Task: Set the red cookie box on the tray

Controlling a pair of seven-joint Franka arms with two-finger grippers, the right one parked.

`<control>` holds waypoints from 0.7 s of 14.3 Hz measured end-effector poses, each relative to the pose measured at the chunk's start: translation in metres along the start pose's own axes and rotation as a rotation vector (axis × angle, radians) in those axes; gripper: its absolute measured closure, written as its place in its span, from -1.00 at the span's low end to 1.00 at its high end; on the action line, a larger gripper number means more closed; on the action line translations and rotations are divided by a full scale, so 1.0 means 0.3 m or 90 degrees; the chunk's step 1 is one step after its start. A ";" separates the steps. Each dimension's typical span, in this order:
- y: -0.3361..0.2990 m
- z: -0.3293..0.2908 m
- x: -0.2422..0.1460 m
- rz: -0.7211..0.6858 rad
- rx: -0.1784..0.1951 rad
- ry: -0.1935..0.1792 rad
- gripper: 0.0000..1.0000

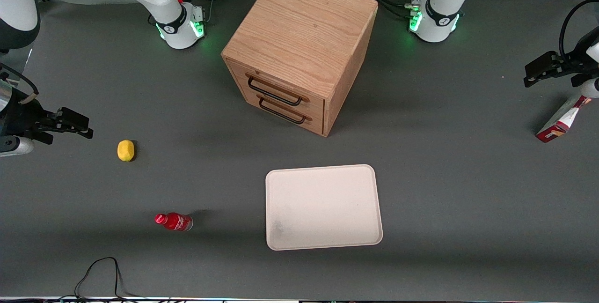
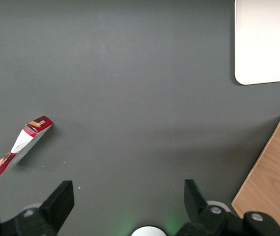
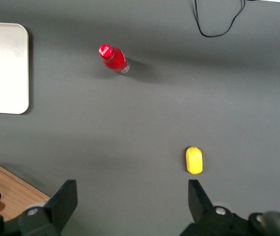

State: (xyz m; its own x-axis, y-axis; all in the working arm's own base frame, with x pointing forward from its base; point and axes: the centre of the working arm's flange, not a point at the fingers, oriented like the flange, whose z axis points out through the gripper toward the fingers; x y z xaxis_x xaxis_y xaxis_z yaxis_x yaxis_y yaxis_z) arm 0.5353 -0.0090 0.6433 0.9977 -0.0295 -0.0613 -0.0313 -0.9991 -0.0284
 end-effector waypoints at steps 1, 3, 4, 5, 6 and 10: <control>0.000 0.000 0.000 0.000 0.000 0.000 -1.00; 0.000 0.000 0.001 0.000 0.000 0.001 -1.00; 0.000 -0.001 0.001 0.000 -0.001 0.001 -1.00; 0.001 -0.001 0.001 0.000 -0.002 0.001 -1.00; 0.002 -0.001 0.001 0.000 -0.004 0.001 -1.00; -0.003 -0.003 -0.001 -0.002 -0.004 0.002 -1.00</control>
State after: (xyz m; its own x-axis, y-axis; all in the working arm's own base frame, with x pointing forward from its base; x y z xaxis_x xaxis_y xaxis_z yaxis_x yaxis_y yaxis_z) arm 0.5351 -0.0080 0.6443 0.9980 -0.0271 -0.0576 -0.0284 -0.9994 -0.0216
